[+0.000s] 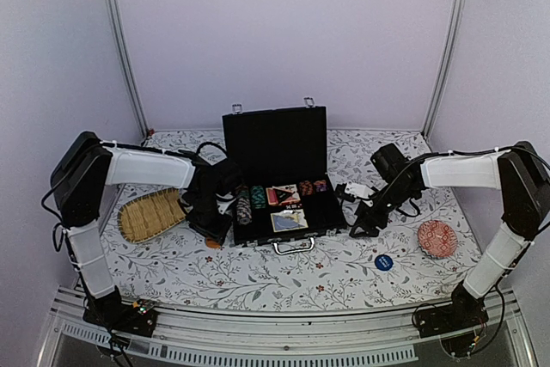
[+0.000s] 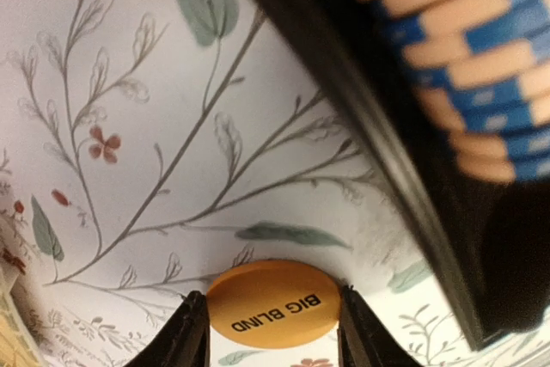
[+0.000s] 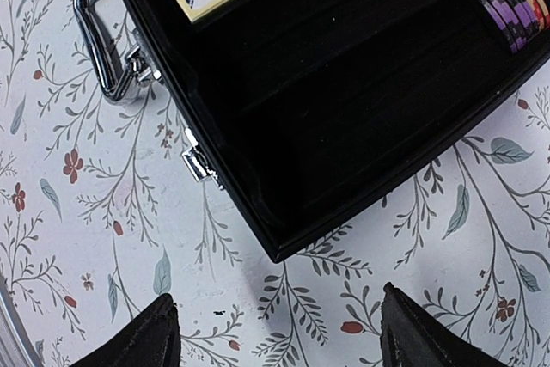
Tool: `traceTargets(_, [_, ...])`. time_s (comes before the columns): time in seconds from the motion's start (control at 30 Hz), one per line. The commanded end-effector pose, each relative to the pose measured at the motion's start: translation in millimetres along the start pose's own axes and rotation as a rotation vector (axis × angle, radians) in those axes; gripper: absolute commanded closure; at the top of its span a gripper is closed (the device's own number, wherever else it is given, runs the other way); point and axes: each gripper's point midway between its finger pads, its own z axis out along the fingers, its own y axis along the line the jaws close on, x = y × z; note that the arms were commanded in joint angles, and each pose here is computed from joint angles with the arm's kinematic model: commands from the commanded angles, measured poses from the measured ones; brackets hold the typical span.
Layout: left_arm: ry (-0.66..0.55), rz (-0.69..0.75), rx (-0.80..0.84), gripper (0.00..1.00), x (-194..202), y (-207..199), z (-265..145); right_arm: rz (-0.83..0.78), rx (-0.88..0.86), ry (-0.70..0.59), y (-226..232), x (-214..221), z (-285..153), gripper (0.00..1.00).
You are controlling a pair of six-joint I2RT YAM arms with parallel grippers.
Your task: Pack up texas hold em set
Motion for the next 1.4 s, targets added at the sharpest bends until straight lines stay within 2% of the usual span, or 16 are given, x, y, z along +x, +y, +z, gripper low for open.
traceTargets(0.0, [-0.085,-0.021,-0.031,0.60,-7,4,-46,-0.003,-0.014,-0.002,0,-4,0,0.20])
traceTargets(0.1, [-0.204,-0.022,-0.008,0.60,-32,-6,-83,-0.003,-0.014,-0.002,0,-4,0,0.19])
traceTargets(0.23, [-0.302,0.053,0.095,0.59,-61,-46,-109,-0.002,-0.014,0.000,-1,-4,1,0.19])
traceTargets(0.37, [-0.326,0.127,0.145,0.59,-87,-81,-107,-0.004,-0.012,-0.002,-1,-5,0,0.20])
traceTargets(0.53, [-0.306,0.184,0.166,0.58,-111,-112,-80,-0.003,-0.009,-0.005,-1,-5,-1,0.20])
traceTargets(0.7, [-0.319,0.197,0.155,0.54,-120,-121,-77,-0.006,-0.002,-0.015,-1,-7,-4,0.20])
traceTargets(0.8, [-0.353,0.199,0.155,0.48,-121,-120,-85,-0.006,0.010,-0.033,-3,-13,-8,0.20])
traceTargets(0.97, [-0.422,0.181,0.170,0.43,-125,-120,-95,0.003,0.041,-0.107,-12,-43,-28,0.25])
traceTargets(1.17, [-0.482,0.138,0.250,0.42,-131,-128,-96,0.056,-0.093,-0.199,-10,-95,-43,0.34])
traceTargets(1.37, [-0.540,0.084,0.335,0.45,-130,-134,-101,0.187,-0.238,-0.172,-19,-123,-24,0.48])
